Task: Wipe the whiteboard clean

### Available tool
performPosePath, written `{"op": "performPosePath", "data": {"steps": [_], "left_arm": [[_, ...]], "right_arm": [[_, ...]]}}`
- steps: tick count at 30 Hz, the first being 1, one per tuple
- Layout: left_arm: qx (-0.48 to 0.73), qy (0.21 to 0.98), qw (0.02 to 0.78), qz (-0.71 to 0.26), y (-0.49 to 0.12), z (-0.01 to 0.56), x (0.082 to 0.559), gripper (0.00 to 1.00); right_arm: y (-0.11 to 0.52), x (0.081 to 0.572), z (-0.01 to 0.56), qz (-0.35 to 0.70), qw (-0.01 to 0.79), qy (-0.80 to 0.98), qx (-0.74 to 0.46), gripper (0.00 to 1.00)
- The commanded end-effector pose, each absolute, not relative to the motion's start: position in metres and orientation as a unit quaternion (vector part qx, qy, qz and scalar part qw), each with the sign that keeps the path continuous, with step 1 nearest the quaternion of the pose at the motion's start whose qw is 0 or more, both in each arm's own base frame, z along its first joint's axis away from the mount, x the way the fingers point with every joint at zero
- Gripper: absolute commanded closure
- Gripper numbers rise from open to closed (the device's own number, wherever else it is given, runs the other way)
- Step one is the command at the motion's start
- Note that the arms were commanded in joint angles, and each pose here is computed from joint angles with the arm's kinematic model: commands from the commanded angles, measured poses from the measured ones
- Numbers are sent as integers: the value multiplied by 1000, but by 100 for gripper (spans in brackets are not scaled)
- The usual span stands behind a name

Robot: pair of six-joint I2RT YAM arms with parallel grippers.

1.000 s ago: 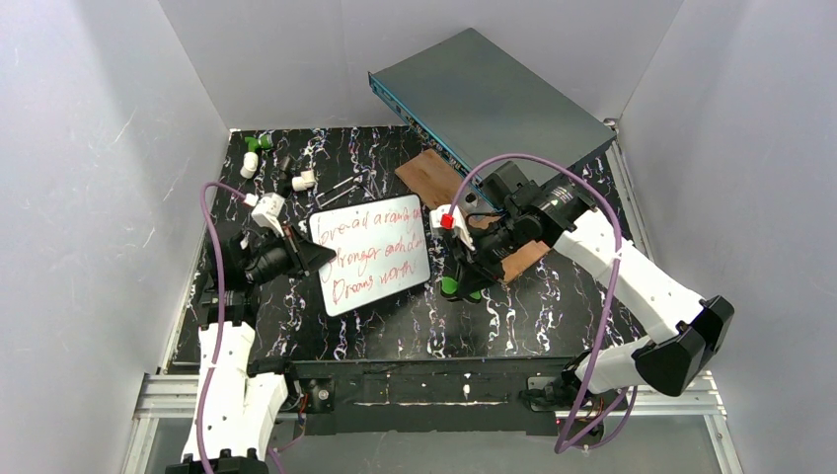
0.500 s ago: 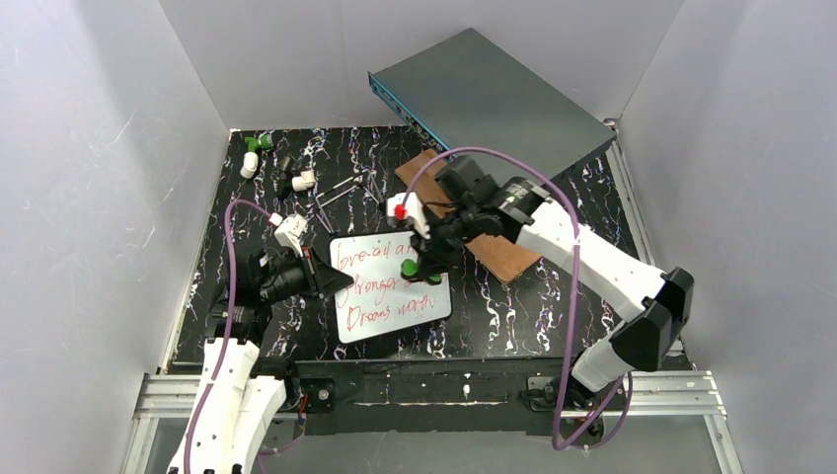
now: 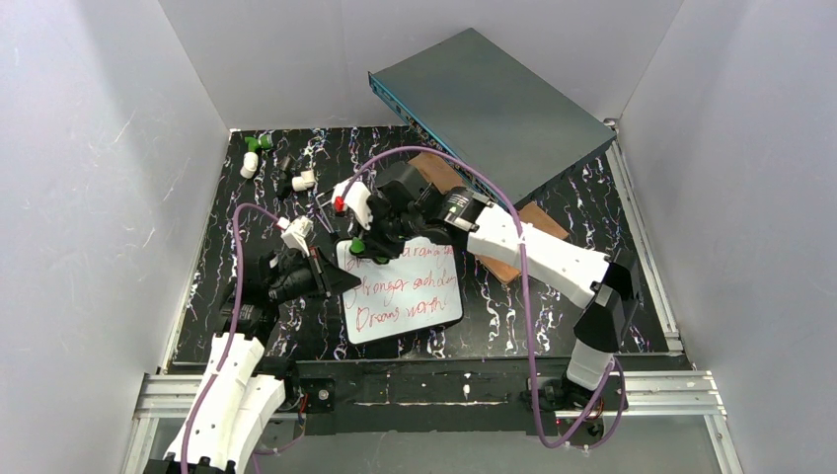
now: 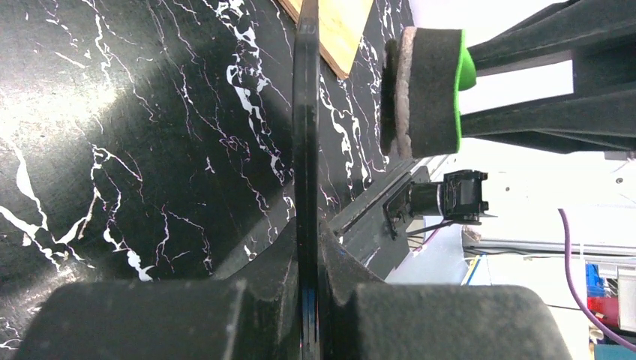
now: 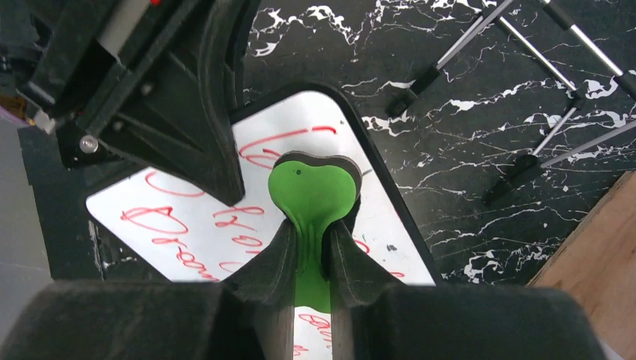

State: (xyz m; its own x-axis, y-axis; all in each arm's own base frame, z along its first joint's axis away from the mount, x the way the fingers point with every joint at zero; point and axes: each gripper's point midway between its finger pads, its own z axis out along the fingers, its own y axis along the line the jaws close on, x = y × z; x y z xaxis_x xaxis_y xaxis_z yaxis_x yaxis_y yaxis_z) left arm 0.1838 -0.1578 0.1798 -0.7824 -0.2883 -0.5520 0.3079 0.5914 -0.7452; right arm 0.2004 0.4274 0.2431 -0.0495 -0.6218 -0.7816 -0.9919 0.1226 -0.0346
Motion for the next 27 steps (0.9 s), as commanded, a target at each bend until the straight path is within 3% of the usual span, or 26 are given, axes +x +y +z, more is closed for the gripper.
{"op": "performPosePath", "data": {"steps": [1, 9, 19, 27], "left_arm": [[4, 828, 345, -442, -156, 175, 190, 100], [47, 815, 342, -465, -165, 181, 185, 100], [63, 807, 340, -479, -169, 184, 184, 100], [66, 806, 338, -481, -170, 183, 183, 100]], "right_arm": [[452, 208, 275, 288, 391, 662, -570, 99], [465, 197, 233, 271, 367, 664, -592, 99], [424, 204, 179, 190, 368, 661, -625, 99], [446, 223, 215, 186, 404, 668, -597, 99]]}}
